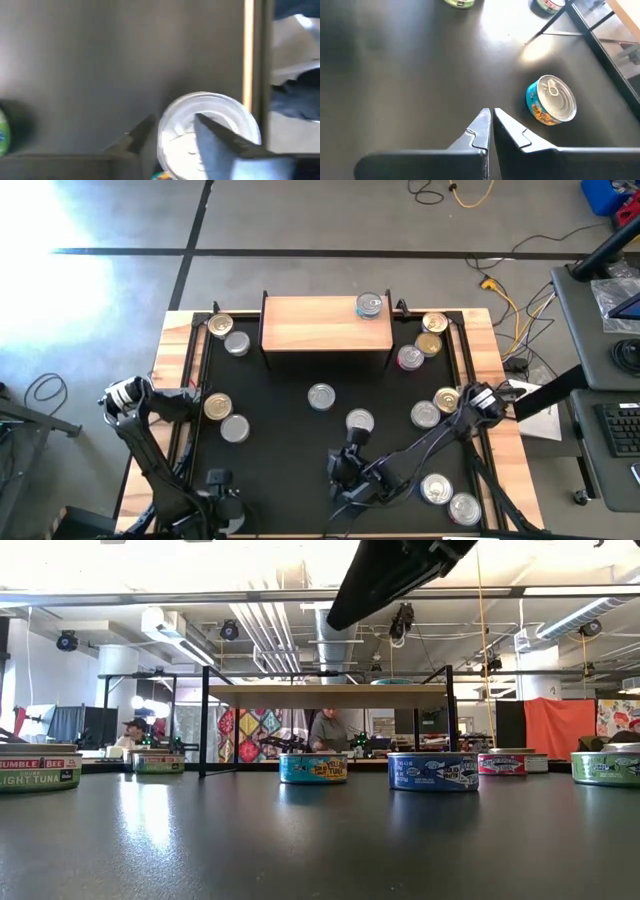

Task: Stack canned seafood by type on shelf
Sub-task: Stack the light blue tuna can on top of the light blue tuna can on the shelf

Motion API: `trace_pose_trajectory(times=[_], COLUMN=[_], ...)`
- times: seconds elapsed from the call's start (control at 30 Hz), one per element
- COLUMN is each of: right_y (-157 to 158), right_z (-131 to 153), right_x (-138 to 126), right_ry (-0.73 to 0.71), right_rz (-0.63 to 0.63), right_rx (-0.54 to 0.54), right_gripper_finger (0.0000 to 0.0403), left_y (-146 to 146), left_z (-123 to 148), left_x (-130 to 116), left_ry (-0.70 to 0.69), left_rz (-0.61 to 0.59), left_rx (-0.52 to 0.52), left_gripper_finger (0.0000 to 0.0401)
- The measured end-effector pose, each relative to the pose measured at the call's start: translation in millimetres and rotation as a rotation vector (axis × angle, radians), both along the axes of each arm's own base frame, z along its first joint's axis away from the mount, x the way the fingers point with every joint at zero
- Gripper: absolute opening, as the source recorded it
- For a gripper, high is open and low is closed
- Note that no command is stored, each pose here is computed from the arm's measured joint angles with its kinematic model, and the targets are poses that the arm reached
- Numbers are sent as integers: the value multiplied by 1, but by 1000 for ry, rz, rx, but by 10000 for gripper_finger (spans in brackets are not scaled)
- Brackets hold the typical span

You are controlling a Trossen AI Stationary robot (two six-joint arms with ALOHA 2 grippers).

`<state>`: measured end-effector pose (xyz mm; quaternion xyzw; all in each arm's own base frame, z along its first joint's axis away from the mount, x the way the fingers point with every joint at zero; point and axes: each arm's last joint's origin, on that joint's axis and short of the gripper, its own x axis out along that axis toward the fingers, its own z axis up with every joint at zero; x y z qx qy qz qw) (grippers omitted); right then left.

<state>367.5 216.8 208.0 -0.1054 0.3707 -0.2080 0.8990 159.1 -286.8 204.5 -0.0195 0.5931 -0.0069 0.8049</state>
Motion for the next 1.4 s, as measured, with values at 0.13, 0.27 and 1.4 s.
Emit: trace_pose_trajectory(times=[0.13, 0.27, 1.4], right_y=[-6, -7, 37], right_z=[0, 0, 3], right_x=[4, 4, -24], right_ry=[1, 1, 15], right_rz=[-13, -14, 121], right_rx=[0, 3, 0], right_gripper_finger=[13, 13, 13], left_y=[-4, -6, 31], left_z=[-5, -15, 15], left_x=[-1, -6, 43], left_ry=[3, 36, -340], left_rz=[13, 62, -138], left_rx=[-72, -129, -59], left_gripper_finger=[17, 8, 0])
